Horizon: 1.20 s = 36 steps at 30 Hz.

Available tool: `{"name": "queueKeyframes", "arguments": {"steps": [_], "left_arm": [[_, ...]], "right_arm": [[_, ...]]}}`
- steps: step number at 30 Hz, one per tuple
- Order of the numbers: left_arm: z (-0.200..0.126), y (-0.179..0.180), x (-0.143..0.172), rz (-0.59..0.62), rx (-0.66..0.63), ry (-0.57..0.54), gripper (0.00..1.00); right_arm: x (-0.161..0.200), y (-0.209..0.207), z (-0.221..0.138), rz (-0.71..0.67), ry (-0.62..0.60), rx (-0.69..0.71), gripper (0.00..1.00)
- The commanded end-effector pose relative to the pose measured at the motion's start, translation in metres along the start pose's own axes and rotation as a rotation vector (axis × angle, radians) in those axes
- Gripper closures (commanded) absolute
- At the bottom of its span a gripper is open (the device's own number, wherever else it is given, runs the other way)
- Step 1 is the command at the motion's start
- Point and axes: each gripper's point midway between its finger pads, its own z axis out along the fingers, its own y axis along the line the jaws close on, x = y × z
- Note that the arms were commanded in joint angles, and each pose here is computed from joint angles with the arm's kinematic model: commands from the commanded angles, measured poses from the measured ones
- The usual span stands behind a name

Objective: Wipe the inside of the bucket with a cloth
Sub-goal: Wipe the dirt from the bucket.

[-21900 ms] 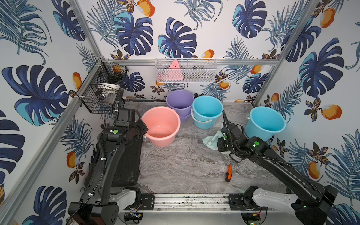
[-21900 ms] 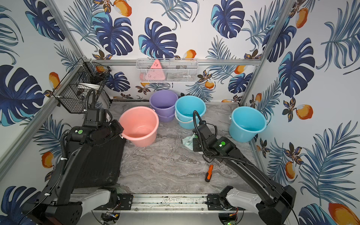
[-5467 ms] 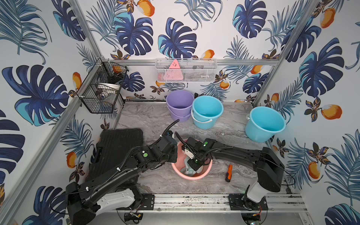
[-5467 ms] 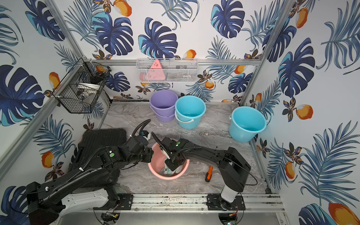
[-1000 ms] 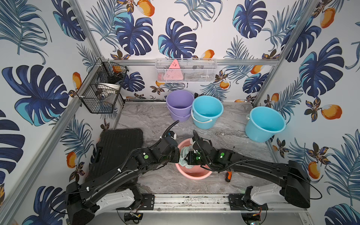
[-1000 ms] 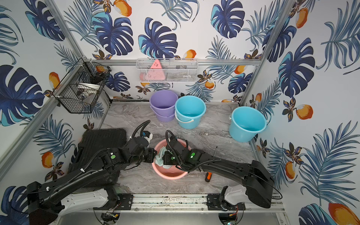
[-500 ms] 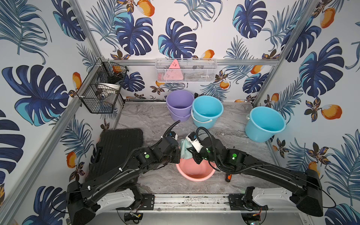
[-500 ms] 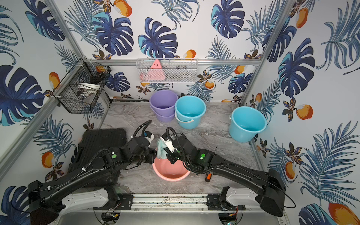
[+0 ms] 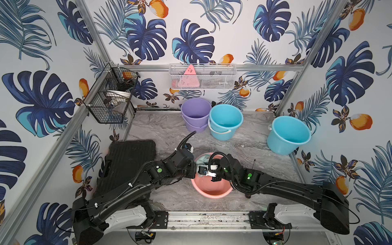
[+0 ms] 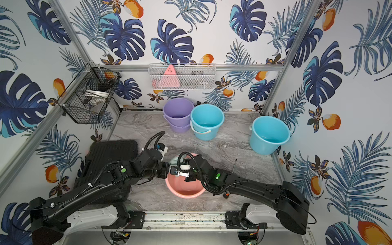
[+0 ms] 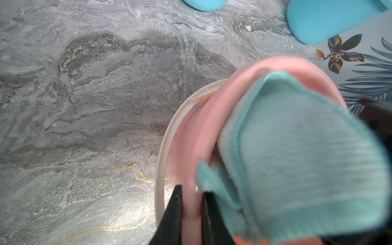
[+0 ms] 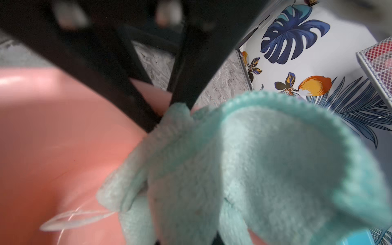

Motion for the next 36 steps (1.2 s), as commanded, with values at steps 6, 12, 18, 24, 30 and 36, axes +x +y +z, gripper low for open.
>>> {"name": "queueKeyframes", "arguments": {"steps": [6, 12, 18, 24, 30, 36], "left_arm": [[-0.004, -0.009, -0.006, 0.006, 0.041, -0.023, 1.00], [-0.003, -0.010, -0.006, 0.003, 0.049, -0.023, 1.00], [-0.003, -0.012, -0.007, 0.007, 0.051, -0.025, 1.00], [-0.003, -0.011, -0.007, 0.005, 0.051, -0.026, 1.00], [-0.004, -0.008, -0.006, 0.005, 0.040, -0.030, 1.00], [-0.007, -0.005, -0.006, 0.005, 0.028, -0.037, 1.00]], "right_arm": [[0.028, 0.015, 0.018, -0.107, 0.066, -0.020, 1.00], [0.062, 0.045, 0.026, -0.204, 0.198, -0.170, 1.00], [0.076, 0.075, 0.020, -0.247, 0.261, -0.388, 1.00], [0.082, 0.100, 0.015, -0.215, 0.305, -0.587, 1.00], [0.080, 0.100, 0.016, -0.191, 0.312, -0.598, 1.00], [0.061, 0.071, -0.003, -0.196, 0.247, -0.475, 1.00]]}}
